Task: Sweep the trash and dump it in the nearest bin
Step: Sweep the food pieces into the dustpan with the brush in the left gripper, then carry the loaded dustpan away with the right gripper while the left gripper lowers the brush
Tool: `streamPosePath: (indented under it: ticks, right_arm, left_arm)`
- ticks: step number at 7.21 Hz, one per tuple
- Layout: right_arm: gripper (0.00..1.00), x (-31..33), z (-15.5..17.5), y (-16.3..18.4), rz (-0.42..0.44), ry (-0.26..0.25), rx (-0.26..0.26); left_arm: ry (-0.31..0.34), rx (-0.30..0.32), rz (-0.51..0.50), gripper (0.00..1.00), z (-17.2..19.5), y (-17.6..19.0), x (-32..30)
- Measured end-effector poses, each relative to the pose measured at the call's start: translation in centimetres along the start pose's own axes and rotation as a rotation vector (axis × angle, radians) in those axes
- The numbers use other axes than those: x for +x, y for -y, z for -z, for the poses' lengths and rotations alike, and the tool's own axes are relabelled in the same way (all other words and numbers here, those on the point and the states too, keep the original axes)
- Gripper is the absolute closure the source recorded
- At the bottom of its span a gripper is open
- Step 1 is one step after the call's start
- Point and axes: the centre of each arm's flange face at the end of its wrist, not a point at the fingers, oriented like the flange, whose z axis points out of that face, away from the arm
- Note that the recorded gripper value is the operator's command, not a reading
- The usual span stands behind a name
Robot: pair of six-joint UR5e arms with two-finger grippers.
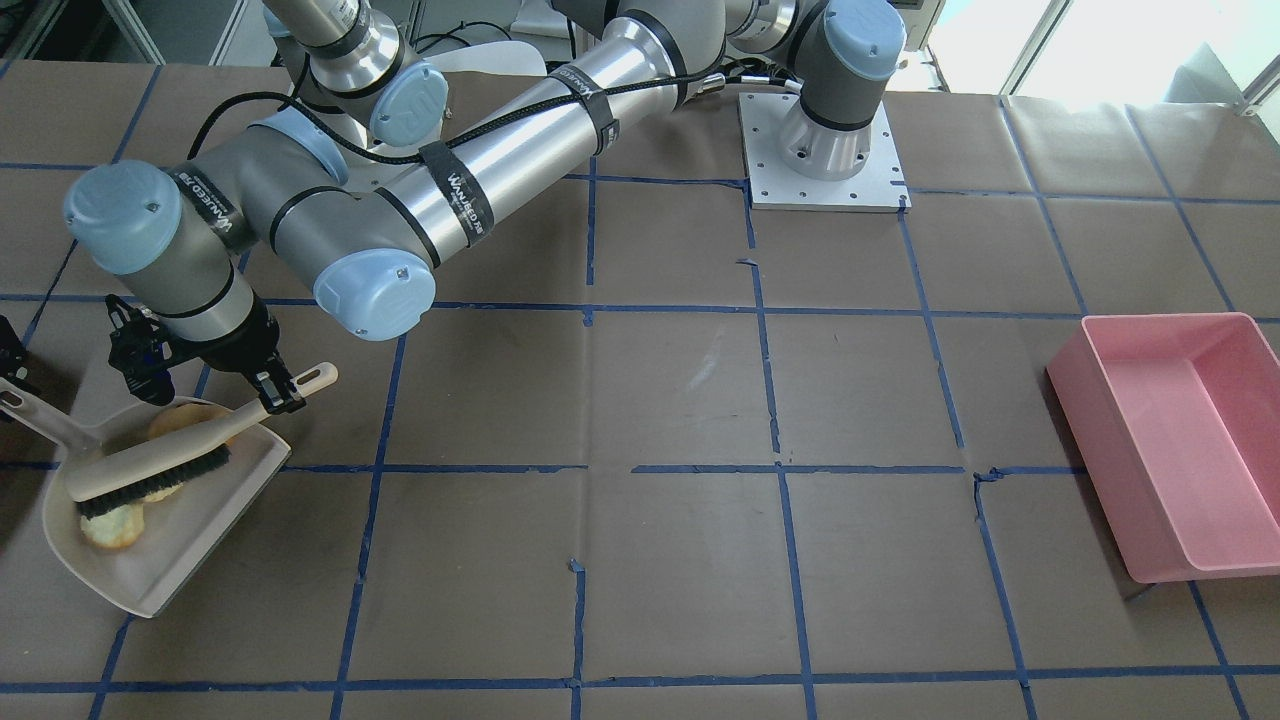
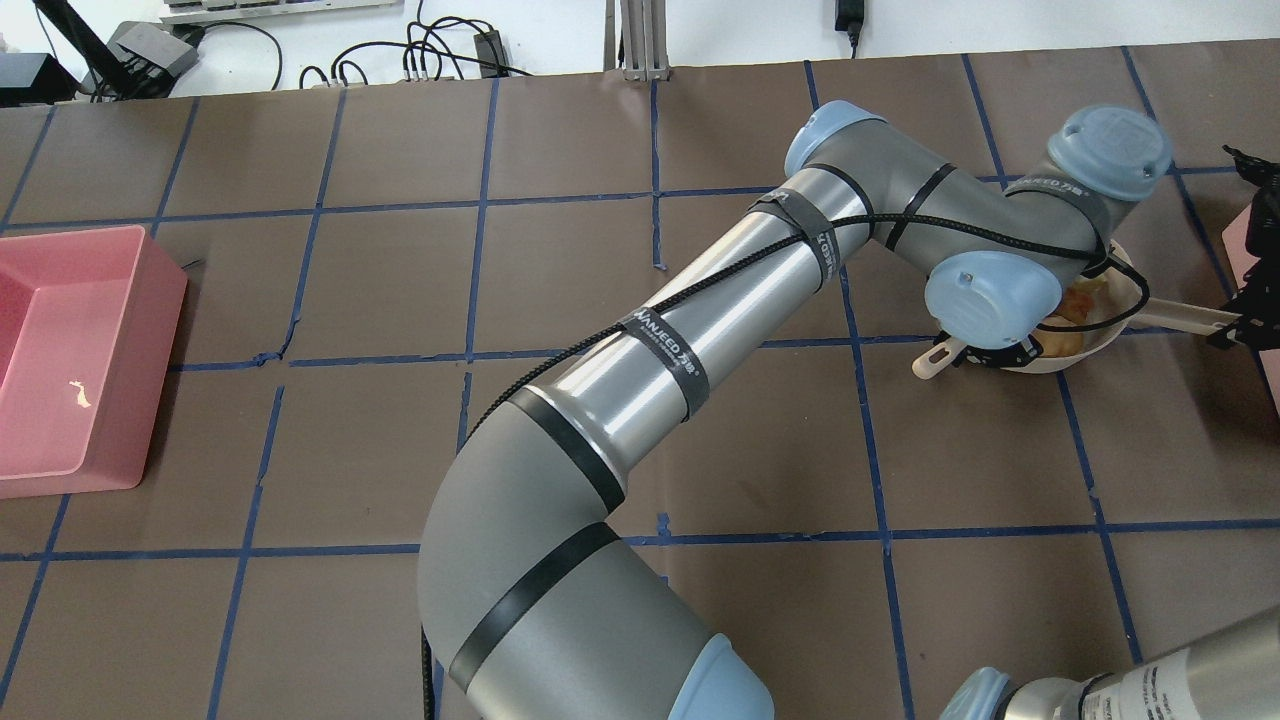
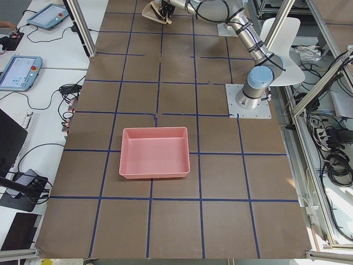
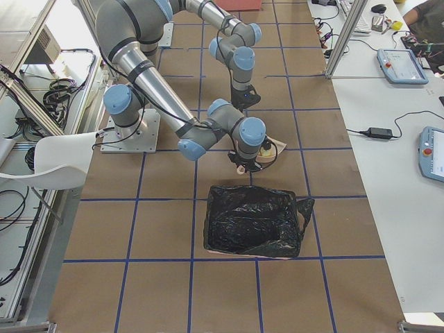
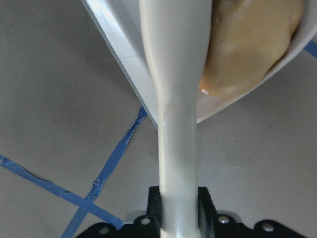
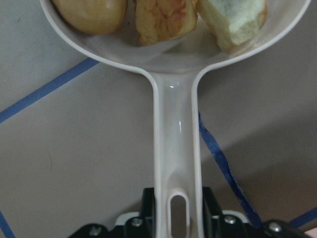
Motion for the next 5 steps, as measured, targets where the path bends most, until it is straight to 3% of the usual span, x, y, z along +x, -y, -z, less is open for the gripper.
streamPosePath:
  ticks: [3,5]
  right_arm:
    - [0.69,0.8,1.5,-0.1,-0.005,-0.034,0.01]
    - [0.73,1.7,3.2,-0.3,-0.013,-0.066,0.021]
  left_arm:
    - [0.012,0.021,0.052,0.98,4.1,-1.3,-1.4]
    - [0.001,-0.021,0.128,0.99,9.1,-5.4,-6.3]
